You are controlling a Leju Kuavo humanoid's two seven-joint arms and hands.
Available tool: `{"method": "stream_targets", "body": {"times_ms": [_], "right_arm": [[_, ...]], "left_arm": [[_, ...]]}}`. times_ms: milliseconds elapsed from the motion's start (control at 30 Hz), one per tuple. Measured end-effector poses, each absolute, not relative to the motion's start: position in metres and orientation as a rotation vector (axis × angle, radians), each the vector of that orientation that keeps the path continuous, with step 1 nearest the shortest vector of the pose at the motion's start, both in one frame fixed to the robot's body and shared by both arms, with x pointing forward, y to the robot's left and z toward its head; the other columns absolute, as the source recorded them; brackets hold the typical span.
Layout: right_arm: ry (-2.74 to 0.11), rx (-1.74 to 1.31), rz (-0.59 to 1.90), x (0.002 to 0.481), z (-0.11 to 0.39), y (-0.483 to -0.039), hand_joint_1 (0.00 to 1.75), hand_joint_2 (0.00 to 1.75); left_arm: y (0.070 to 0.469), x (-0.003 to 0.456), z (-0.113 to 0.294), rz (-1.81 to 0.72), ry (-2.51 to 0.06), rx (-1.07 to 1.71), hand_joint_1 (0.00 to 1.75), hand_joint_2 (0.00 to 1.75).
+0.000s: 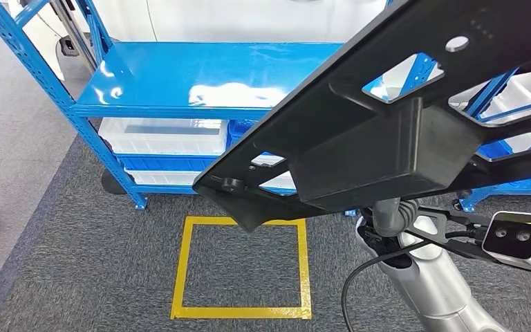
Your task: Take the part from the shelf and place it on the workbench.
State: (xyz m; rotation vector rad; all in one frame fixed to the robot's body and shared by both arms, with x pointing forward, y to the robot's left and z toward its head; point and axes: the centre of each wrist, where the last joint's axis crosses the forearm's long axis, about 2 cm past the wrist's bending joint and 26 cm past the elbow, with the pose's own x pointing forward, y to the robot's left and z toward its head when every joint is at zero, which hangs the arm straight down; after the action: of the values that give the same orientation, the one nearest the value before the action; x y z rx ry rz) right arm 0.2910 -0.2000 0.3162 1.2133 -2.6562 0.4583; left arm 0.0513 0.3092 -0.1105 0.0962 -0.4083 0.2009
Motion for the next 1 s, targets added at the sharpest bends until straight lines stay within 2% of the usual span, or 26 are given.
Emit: {"method": "stream_targets", "body": {"times_ms": [600,1000], "right_arm": [[-2.649,1.183,0.494,0.2955,0.3148,-0.2056,1.75,1.75],[-2.670,1.137,0.694,0.2883,0.3129,-0.2056,1.75,1.75]], "left_arm": [[0.3076,0.0524,-0.1104,0.201,-0.411,0.092,0.00,1.75],[0.3072,0.0501,-0.1107,0.203,-0.411,0.088,0.00,1.75]]}}
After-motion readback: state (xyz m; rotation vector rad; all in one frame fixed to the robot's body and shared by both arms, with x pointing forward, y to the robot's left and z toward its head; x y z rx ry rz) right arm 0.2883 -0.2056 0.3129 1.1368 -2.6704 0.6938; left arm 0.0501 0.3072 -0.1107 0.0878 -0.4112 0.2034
